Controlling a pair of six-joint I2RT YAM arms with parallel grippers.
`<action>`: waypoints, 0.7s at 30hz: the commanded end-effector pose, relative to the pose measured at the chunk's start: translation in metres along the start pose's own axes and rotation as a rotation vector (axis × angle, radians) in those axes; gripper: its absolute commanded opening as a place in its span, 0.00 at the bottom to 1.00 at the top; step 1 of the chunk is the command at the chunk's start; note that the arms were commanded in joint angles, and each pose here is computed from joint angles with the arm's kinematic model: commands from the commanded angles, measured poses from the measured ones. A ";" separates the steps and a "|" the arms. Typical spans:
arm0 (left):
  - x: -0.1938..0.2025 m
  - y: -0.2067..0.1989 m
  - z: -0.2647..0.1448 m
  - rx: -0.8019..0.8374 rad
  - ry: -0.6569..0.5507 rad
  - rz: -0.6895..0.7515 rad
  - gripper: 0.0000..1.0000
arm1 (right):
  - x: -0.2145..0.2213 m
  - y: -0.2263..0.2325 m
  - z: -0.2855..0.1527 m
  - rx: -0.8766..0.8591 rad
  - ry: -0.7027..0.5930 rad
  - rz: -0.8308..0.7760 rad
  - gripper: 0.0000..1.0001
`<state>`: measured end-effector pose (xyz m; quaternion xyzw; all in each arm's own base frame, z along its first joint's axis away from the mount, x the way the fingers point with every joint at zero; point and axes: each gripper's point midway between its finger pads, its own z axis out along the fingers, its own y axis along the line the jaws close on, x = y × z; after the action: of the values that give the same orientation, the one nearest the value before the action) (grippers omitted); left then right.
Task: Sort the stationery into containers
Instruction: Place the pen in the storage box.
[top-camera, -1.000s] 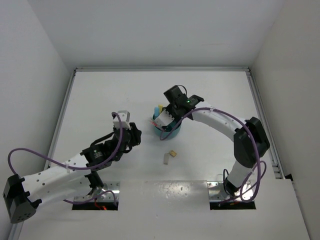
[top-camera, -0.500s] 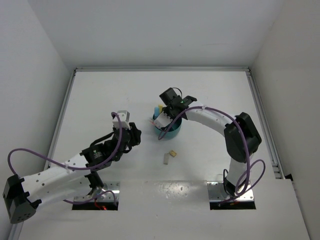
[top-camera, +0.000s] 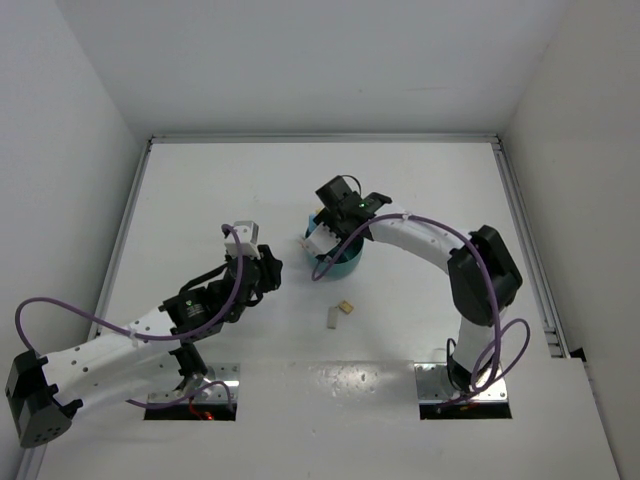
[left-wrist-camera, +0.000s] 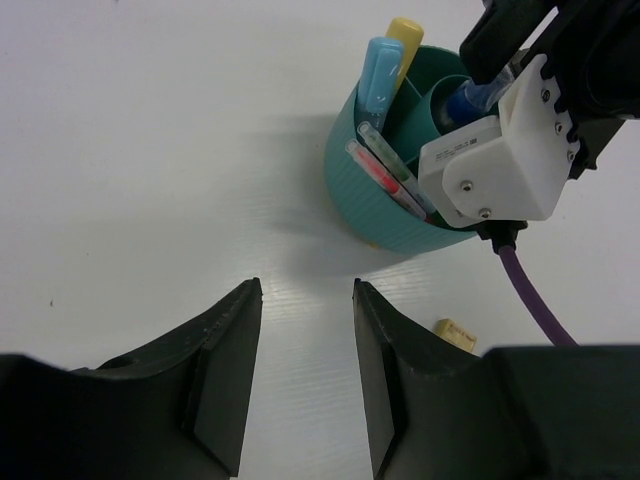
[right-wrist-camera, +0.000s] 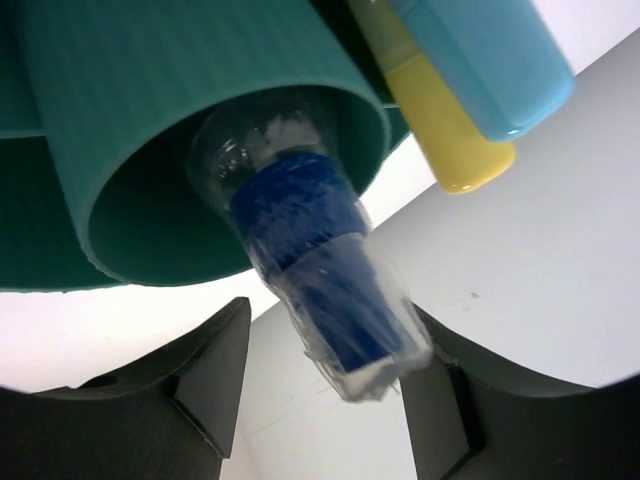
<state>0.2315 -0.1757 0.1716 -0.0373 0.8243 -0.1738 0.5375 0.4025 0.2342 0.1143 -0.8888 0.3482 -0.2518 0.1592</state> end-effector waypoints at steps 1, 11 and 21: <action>-0.019 -0.004 -0.003 0.008 -0.049 -0.027 0.47 | 0.013 -0.042 -0.041 0.158 -0.003 0.087 0.57; -0.021 -0.009 -0.004 0.028 -0.043 -0.023 0.39 | 0.028 -0.046 -0.104 0.255 -0.049 0.200 0.52; 0.069 -0.088 0.000 0.300 0.287 -0.151 0.01 | 0.042 -0.036 -0.181 0.577 -0.327 1.377 0.15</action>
<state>0.2176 -0.2319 0.1530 0.0005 0.8423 -0.2594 0.4724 0.3629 0.2107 0.2838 -0.5958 0.6154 -0.1637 0.4894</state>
